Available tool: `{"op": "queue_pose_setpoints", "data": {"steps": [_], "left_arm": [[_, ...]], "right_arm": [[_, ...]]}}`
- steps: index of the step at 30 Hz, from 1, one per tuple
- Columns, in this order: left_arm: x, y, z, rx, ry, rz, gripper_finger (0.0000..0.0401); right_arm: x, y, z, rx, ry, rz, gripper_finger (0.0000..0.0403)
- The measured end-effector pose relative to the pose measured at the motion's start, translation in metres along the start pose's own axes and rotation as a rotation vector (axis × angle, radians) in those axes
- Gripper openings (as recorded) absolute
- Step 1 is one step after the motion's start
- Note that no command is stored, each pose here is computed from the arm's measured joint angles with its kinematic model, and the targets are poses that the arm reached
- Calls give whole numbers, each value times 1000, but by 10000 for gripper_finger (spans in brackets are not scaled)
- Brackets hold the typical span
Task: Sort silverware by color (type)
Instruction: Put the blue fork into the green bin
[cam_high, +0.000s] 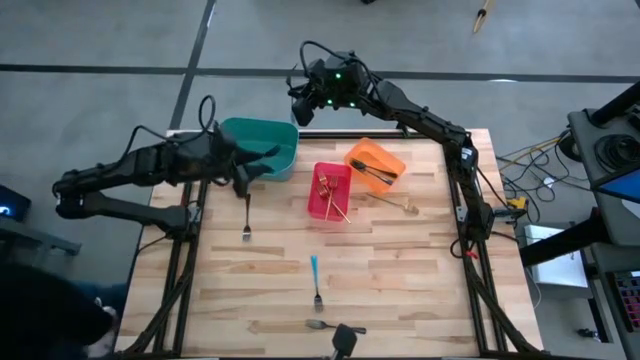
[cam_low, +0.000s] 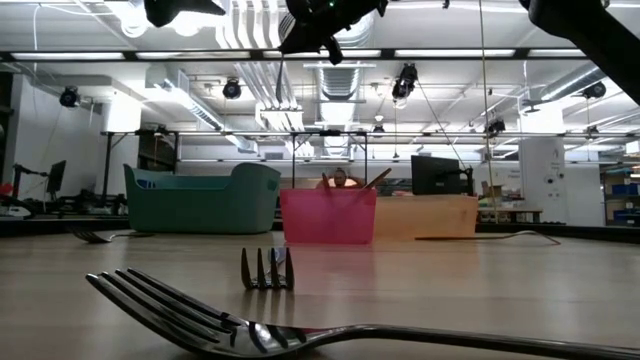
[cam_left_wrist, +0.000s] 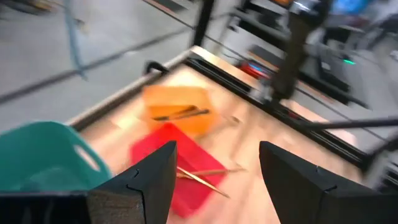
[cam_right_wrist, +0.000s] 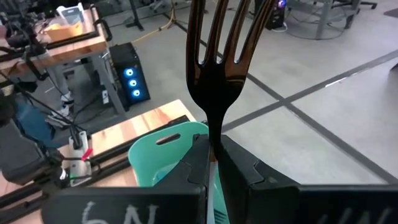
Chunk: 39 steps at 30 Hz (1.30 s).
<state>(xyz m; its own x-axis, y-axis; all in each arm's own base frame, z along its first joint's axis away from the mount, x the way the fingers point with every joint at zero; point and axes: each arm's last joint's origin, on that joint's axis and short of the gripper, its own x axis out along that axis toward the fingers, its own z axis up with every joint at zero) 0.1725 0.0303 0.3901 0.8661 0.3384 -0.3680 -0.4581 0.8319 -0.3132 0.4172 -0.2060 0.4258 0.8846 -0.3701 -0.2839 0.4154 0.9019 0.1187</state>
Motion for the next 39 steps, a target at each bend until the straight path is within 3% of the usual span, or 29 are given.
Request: {"op": "queue_pose_setpoints", "data": {"steps": [6,11,15,19,24,29,34,39], "left_arm": [[-5,0,0,4,3,-45,207],[-6,2,5,16,-75,49,207],[-4,4,4,21,-88,135,207],[-2,5,1,25,-49,133,207],[-3,6,-10,-9,95,63,207],[0,6,-13,-36,127,63,207],[1,3,-5,-53,46,51,207],[6,1,3,-57,-73,118,207]], "right_arm": [[0,0,0,-1,2,0,12],[0,0,0,0,3,14,12],[0,3,-2,76,28,66,12],[-2,6,-12,166,157,197,12],[-9,13,-31,315,418,390,12],[-15,13,-46,284,559,347,12],[-14,1,-46,208,534,204,12],[-14,8,-44,112,497,120,12]]}}
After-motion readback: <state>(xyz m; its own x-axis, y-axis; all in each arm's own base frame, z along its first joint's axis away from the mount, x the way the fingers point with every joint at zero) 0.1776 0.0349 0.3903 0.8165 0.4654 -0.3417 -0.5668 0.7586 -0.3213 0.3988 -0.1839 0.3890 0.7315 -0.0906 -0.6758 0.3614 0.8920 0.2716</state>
